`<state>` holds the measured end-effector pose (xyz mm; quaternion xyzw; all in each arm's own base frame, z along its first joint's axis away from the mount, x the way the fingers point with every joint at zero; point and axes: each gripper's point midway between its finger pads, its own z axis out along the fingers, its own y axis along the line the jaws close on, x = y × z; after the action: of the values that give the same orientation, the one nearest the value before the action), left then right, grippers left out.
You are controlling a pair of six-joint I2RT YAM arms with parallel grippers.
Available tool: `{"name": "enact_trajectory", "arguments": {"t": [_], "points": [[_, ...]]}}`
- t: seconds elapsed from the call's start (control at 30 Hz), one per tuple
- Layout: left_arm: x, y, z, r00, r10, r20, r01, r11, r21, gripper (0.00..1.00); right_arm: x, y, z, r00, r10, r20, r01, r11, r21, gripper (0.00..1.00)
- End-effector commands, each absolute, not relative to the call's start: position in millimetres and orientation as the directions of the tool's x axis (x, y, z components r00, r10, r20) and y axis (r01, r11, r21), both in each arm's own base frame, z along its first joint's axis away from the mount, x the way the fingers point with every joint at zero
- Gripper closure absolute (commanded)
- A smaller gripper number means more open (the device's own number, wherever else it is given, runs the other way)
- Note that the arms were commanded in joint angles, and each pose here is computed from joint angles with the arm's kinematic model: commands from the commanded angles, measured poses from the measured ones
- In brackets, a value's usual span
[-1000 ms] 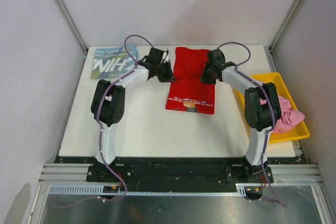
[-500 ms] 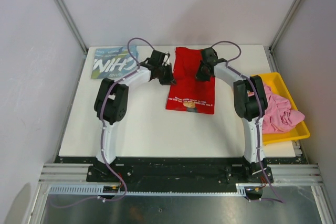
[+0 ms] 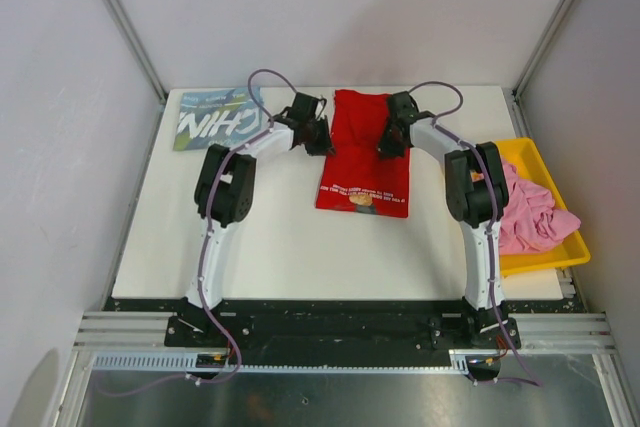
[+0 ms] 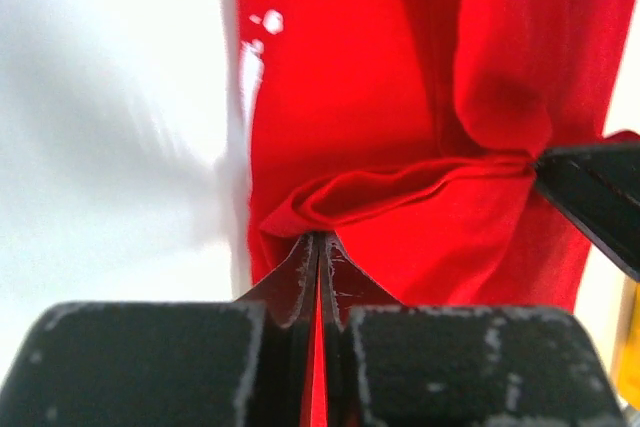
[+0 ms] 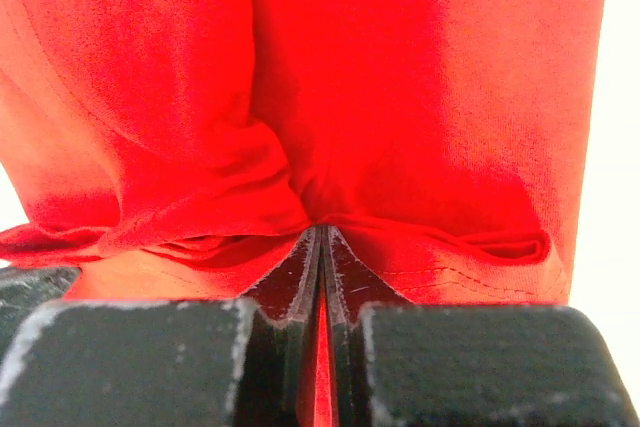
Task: Fold and stack the t-shirts
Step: Fold the folded rectangular tshirt in 1/3 of the way
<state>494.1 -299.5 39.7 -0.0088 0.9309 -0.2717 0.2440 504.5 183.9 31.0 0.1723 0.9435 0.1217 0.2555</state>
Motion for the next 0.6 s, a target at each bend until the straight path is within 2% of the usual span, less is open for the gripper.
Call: {"name": "enact_trajectory", "arguments": {"t": [0.0, 0.2, 0.57], "points": [[522.8, -282.9, 40.2, -0.841, -0.211, -0.498, 0.062, 0.877, -0.477, 0.96, 505.4, 180.3, 49.5, -0.801, 0.367, -0.474, 0.226, 0.917, 0.327, 0.91], [518.5, -273.2, 21.4, -0.847, -0.222, -0.483, 0.016, 0.898, -0.44, 0.97, 507.7, 166.6, 68.9, -0.778, 0.375, -0.504, 0.224, 0.915, 0.336, 0.85], [515.9, -265.3, 16.1, -0.846, -0.228, -0.482, -0.008, 0.909, -0.417, 0.98, 504.6, 126.1, 49.8, -0.777, 0.416, -0.472, 0.277, 0.9, 0.337, 0.84]]}}
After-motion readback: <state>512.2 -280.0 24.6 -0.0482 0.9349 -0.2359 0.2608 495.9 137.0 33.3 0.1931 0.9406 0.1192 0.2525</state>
